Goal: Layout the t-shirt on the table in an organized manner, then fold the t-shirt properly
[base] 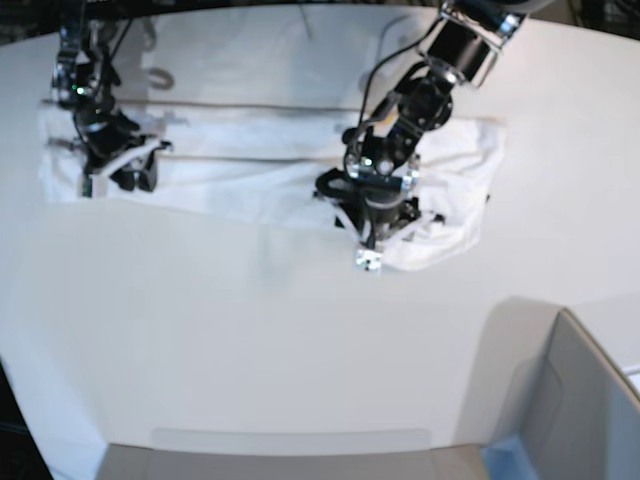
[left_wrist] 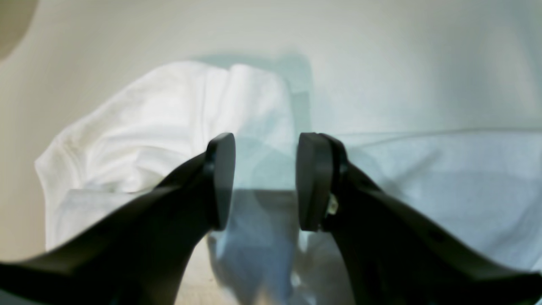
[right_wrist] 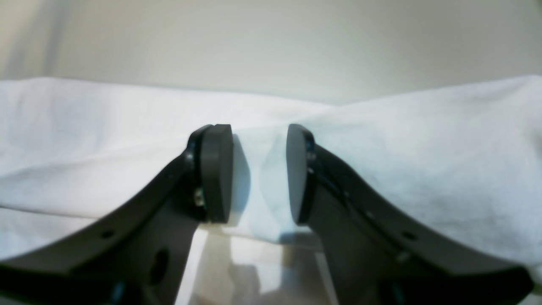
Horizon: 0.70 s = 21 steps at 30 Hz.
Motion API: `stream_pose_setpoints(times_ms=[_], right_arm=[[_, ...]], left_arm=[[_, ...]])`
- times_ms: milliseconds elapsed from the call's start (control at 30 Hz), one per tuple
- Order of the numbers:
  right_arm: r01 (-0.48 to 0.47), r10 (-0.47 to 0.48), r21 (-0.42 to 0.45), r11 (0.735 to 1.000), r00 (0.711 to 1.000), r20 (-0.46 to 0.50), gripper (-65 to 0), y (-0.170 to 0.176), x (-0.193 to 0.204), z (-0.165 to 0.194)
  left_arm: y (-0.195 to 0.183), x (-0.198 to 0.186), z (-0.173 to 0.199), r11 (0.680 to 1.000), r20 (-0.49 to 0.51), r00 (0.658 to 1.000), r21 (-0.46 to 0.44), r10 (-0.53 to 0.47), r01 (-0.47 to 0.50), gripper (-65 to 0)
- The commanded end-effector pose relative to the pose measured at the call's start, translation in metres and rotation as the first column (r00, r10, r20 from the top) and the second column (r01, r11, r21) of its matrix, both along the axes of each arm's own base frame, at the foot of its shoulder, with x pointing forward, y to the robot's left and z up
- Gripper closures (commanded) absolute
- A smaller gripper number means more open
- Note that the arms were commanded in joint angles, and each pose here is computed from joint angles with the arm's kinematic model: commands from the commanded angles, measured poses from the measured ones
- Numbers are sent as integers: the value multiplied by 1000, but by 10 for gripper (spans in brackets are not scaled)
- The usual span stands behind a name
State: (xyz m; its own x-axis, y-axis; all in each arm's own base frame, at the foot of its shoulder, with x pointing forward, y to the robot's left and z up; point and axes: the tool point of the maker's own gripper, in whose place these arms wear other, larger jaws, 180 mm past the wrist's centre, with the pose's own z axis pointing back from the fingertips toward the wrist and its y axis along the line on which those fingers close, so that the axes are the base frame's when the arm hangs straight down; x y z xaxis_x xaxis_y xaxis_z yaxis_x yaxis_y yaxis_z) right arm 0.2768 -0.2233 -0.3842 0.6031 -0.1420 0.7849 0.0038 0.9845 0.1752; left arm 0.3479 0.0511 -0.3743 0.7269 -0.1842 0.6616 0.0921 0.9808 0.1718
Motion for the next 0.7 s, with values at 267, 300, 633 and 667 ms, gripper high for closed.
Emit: stream_pose_setpoints(times_ms=[267,300,633,667], right_arm=[[-7,8,-11,1000,999,43,-222,-2,5,11],[-7,8,-11,1000,999,43,-222,-2,5,11],[-7,8,-11,1000,999,44,-222,-2,6,12],[-7,8,-11,1000,999,44,-222,-2,6,12]], left_arm=[[16,11,-11,998,-26,998,38,54,-53,-23],[16,11,-10,998,-25,998,37,54,-53,-24],[22,27,53,991,134,985,-82,112,-102,-24],[25,26,52,990,122,985,-83,121,-111,-24]])
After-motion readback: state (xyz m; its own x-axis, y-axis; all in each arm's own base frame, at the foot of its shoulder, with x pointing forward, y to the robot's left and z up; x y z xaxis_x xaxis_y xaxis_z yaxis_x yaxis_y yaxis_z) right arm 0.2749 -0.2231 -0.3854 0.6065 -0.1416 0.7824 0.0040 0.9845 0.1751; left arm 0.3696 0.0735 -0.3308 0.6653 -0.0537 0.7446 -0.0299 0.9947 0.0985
